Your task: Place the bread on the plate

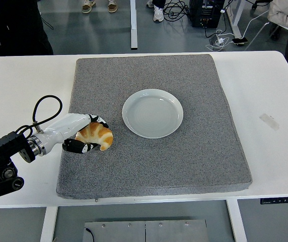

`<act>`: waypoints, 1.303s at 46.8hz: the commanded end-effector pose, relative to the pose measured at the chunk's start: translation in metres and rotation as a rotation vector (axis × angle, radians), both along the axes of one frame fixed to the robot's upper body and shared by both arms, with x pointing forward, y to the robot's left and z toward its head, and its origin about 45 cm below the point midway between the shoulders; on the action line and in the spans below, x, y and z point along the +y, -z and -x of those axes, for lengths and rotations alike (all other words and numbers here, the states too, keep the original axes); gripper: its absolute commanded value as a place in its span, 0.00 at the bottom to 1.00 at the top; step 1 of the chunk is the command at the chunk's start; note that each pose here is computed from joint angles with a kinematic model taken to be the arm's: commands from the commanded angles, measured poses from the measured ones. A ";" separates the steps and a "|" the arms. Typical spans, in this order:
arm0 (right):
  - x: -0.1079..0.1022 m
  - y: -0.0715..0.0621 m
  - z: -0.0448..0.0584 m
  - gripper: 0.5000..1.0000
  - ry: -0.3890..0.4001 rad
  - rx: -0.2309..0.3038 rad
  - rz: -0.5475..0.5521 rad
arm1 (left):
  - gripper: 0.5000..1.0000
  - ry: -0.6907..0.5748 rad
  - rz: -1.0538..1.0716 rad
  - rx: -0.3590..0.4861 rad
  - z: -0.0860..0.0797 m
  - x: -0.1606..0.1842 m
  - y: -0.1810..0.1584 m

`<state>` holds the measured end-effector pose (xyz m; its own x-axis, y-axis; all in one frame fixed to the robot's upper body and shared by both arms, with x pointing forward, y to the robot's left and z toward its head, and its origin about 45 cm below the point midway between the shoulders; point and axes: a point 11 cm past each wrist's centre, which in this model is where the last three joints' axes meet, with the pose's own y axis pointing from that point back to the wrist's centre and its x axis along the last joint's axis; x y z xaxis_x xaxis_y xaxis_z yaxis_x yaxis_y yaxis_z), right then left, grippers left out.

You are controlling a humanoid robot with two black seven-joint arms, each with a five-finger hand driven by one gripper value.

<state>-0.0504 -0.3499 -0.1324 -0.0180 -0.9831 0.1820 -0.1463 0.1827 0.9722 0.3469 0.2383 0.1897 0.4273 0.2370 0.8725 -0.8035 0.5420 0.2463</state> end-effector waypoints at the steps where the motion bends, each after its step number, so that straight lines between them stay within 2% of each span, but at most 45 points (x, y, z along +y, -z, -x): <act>1: 0.000 0.000 0.000 1.00 0.000 -0.001 0.000 | 0.00 -0.007 0.001 -0.023 -0.006 0.002 -0.009; 9: 0.000 0.000 0.000 1.00 0.000 -0.001 0.001 | 0.00 -0.022 0.027 -0.111 -0.027 0.002 -0.043; 14: 0.000 0.000 0.000 1.00 0.000 -0.001 0.001 | 0.00 -0.013 0.037 -0.147 -0.035 -0.004 -0.058; 26: 0.000 0.000 0.000 1.00 0.000 0.001 0.000 | 0.00 0.003 0.033 -0.214 -0.058 -0.021 -0.076; 34: 0.001 0.000 0.000 1.00 0.000 -0.001 -0.002 | 0.00 0.000 0.031 -0.235 -0.076 -0.038 -0.072; 61: 0.000 0.000 0.000 1.00 0.000 0.001 0.000 | 0.00 0.114 0.076 -0.233 -0.087 -0.104 -0.040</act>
